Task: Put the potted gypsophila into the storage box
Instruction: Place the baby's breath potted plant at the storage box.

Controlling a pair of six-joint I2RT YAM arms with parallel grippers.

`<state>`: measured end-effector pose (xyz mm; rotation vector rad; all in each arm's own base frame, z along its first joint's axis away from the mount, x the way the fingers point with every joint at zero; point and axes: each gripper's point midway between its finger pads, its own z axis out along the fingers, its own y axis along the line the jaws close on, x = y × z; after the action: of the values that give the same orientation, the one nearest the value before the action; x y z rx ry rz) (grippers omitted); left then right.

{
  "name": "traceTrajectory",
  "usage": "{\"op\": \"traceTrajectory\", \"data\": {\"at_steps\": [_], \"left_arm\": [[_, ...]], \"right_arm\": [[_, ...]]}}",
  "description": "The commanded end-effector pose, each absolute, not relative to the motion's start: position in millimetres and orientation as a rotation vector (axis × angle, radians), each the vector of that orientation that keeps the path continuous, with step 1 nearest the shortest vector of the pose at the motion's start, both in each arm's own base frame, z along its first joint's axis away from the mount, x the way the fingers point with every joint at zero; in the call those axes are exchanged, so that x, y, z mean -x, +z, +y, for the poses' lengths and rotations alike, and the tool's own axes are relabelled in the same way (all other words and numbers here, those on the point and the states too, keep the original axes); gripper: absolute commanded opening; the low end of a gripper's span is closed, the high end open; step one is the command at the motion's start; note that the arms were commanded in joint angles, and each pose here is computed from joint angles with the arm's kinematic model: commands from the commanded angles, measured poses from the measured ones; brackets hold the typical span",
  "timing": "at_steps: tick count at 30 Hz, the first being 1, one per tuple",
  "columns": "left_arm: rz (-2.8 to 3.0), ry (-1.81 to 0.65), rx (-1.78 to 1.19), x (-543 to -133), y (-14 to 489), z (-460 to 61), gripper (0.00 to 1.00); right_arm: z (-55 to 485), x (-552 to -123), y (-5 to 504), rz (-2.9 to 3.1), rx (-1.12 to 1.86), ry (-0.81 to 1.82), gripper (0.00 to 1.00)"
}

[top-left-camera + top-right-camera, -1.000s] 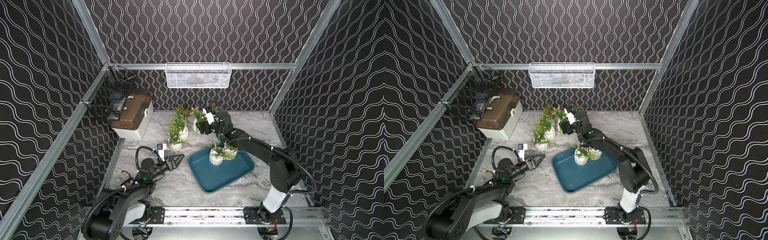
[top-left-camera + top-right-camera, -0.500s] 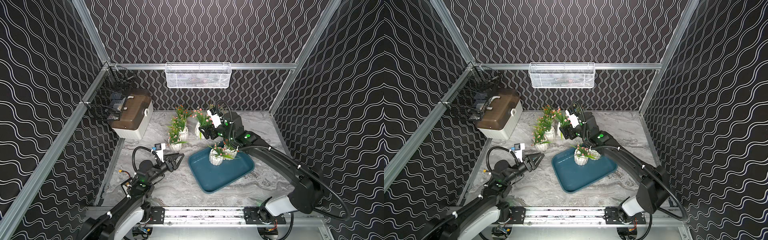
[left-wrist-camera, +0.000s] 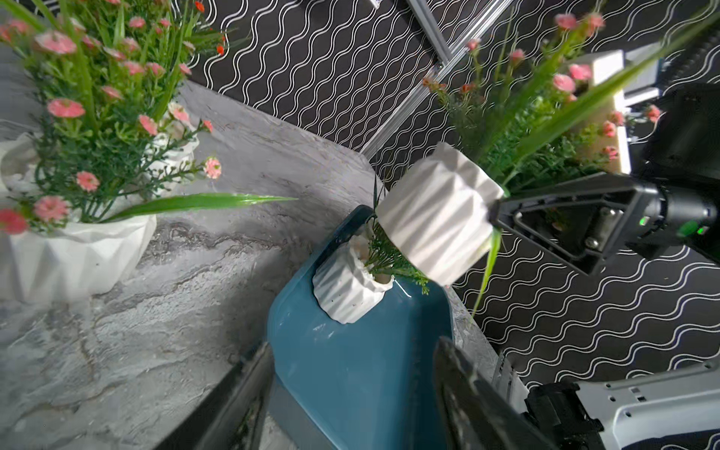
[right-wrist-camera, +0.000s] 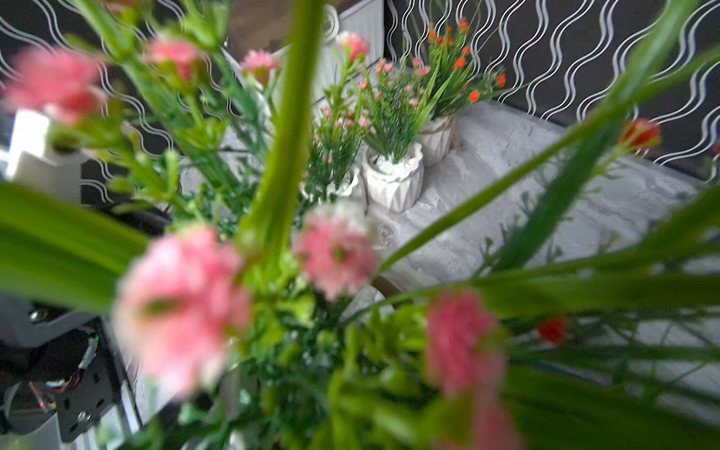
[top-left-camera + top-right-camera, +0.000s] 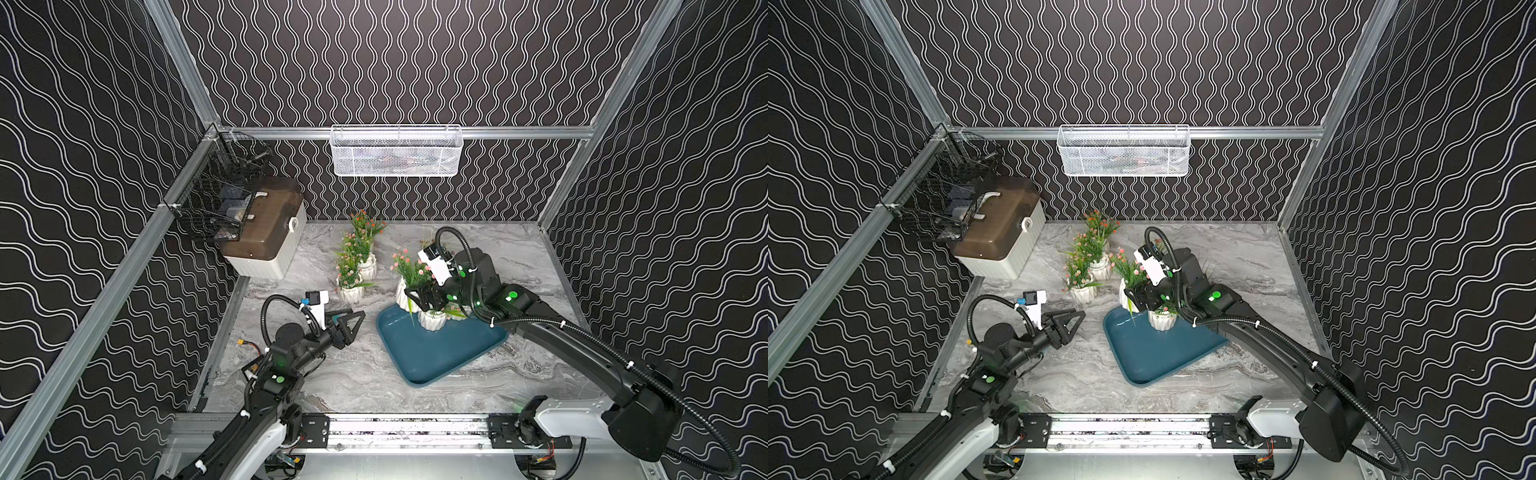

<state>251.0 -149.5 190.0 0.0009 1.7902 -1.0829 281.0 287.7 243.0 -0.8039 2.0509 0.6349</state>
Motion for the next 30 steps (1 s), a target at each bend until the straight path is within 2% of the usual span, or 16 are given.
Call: {"op": "traceTrajectory", "data": {"at_steps": [1, 13, 30], "left_arm": [[1.739, -1.110, -0.042, -250, 202, -154, 0.69], [1.751, -1.104, -0.030, -250, 197, -152, 0.69], [1.756, -1.109, -0.026, -250, 195, -153, 0.69]], "right_arm": [[298, -267, 248, 1.985, 0.860, 0.689, 0.77], [321, -257, 200, 2.033, 0.868, 0.706, 0.74], [321, -275, 150, 2.056, 0.706, 0.585, 0.73]]}}
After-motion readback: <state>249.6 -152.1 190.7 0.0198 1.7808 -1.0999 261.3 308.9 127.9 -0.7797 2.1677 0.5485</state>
